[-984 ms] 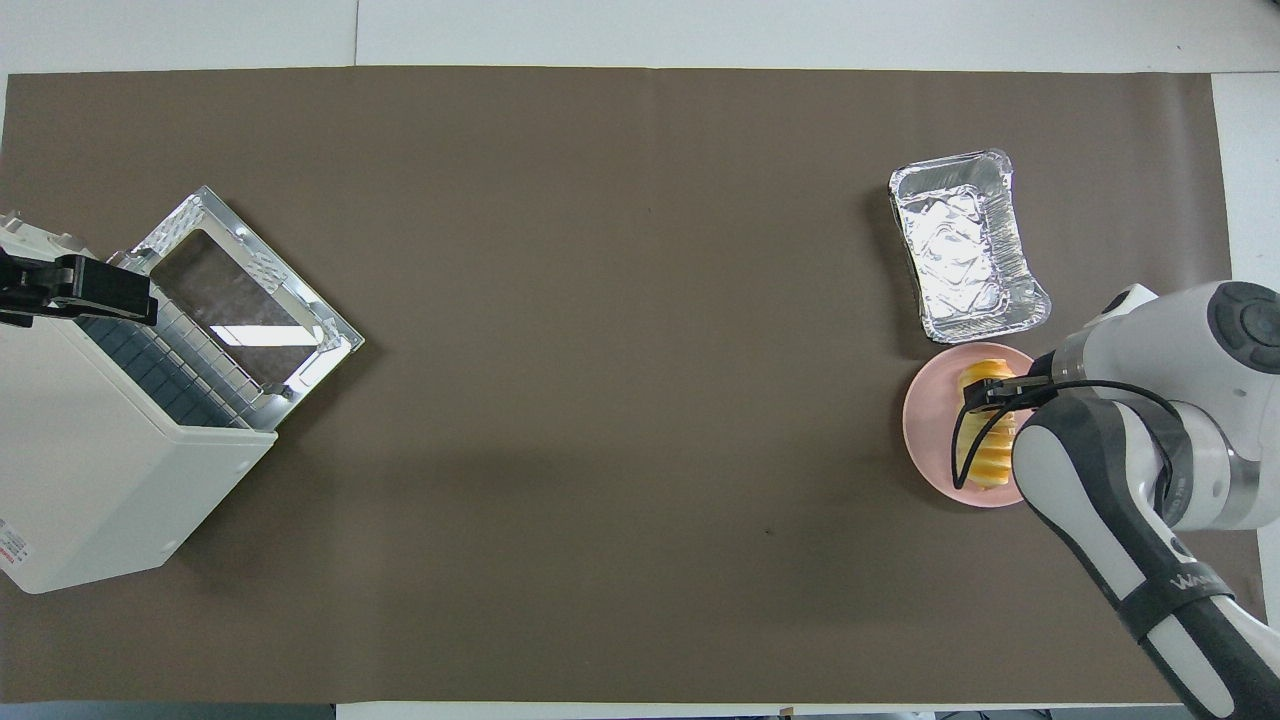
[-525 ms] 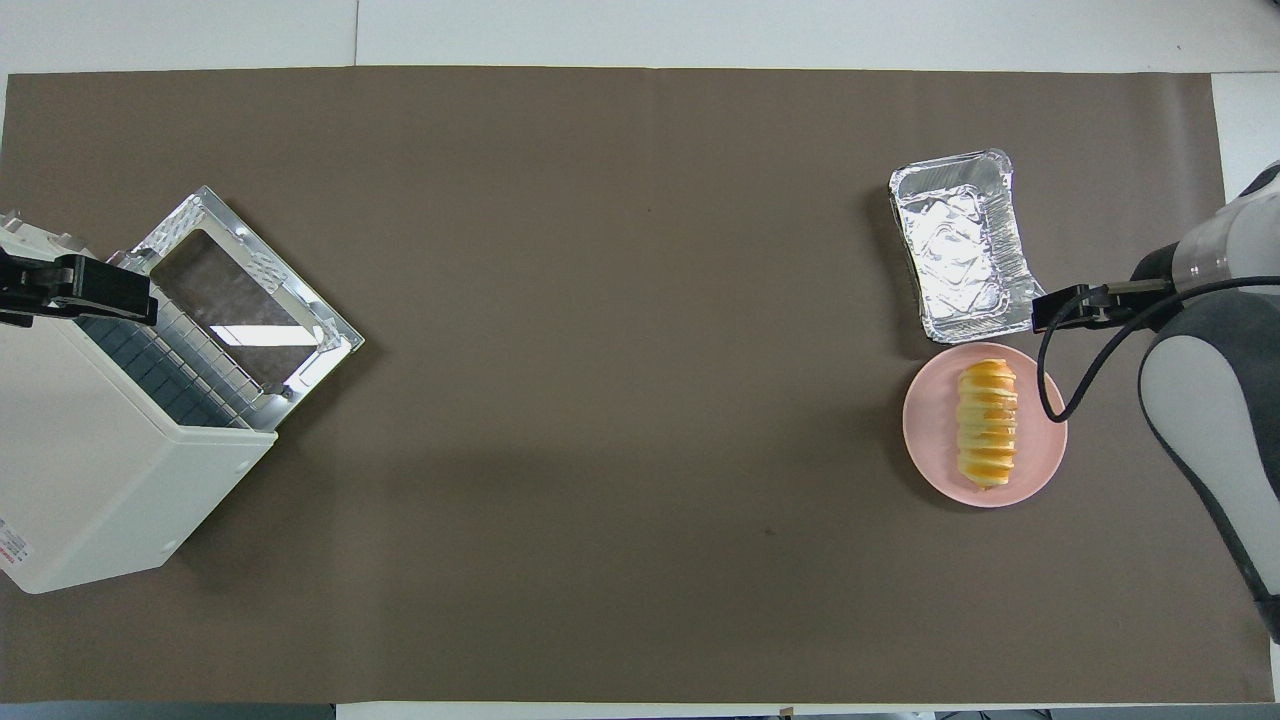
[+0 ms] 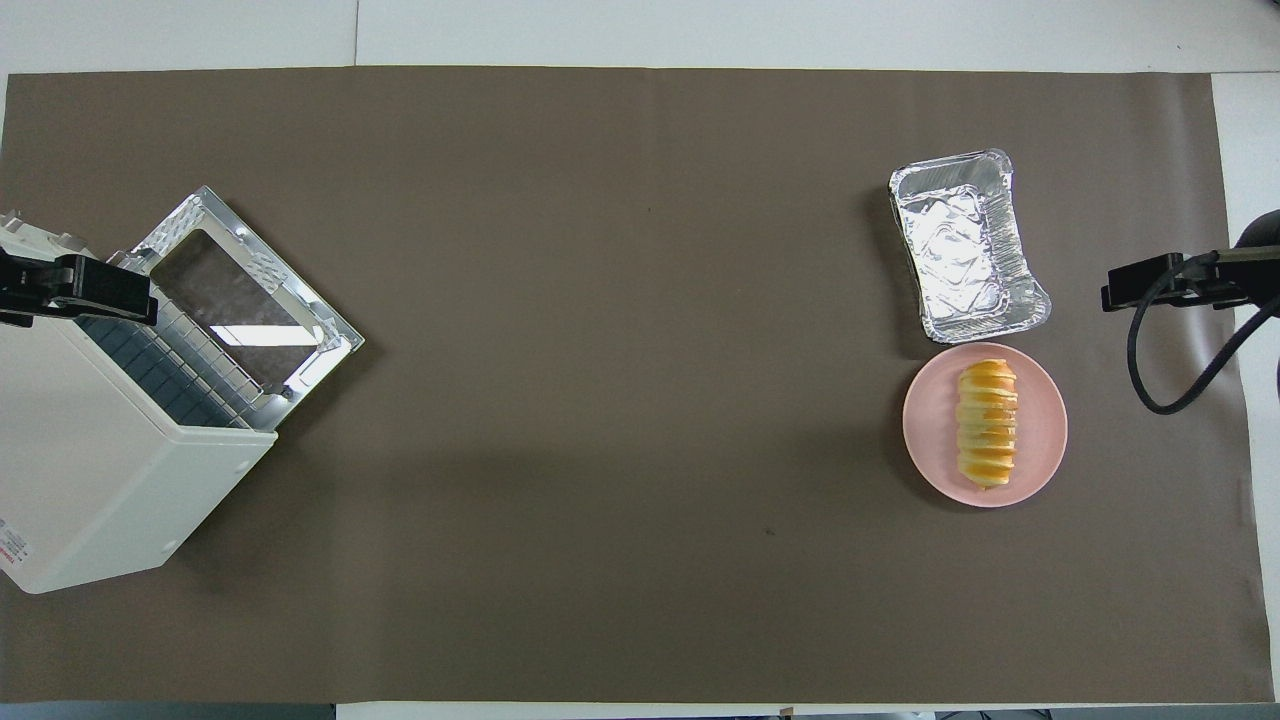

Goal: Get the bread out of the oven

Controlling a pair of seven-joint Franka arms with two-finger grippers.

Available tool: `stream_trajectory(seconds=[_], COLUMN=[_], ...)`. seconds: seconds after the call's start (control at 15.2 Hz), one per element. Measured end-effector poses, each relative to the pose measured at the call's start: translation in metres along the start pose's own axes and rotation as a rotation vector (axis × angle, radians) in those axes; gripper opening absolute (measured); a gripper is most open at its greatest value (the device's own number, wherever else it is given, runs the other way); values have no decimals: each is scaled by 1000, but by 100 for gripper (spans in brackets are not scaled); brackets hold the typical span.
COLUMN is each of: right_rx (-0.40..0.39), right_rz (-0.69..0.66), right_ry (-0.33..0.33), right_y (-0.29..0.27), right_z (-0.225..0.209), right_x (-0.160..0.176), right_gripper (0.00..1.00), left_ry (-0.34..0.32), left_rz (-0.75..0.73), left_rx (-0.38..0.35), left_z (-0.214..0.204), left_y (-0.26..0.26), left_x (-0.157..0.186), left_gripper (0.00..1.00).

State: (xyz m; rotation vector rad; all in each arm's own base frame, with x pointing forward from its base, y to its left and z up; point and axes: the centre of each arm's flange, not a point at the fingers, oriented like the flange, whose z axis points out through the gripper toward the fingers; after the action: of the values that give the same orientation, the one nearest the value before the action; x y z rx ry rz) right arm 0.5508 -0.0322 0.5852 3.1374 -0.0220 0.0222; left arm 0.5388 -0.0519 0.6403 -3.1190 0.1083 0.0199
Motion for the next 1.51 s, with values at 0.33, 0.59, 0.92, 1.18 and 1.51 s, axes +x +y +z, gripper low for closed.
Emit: stream_trajectory(seconds=[0.33, 0.59, 0.92, 1.18, 1.51], right_rx=[-3, -3, -1, 6, 7], right_rz=[15, 21, 43, 76, 87], right_ry=[13, 13, -46, -60, -62], right_y=[3, 3, -1, 17, 24], right_z=[-21, -23, -18, -17, -17], right_x=[-9, -10, -16, -19, -20], right_gripper=[100, 100, 100, 100, 100], left_ry=[0, 0, 0, 0, 0], left_rz=[0, 0, 0, 0, 0], left_rx=[0, 0, 0, 0, 0], left_z=[0, 0, 0, 0, 0], left_y=[0, 0, 0, 0, 0], left_x=[0, 0, 0, 0, 0], left_gripper=[100, 100, 100, 100, 100])
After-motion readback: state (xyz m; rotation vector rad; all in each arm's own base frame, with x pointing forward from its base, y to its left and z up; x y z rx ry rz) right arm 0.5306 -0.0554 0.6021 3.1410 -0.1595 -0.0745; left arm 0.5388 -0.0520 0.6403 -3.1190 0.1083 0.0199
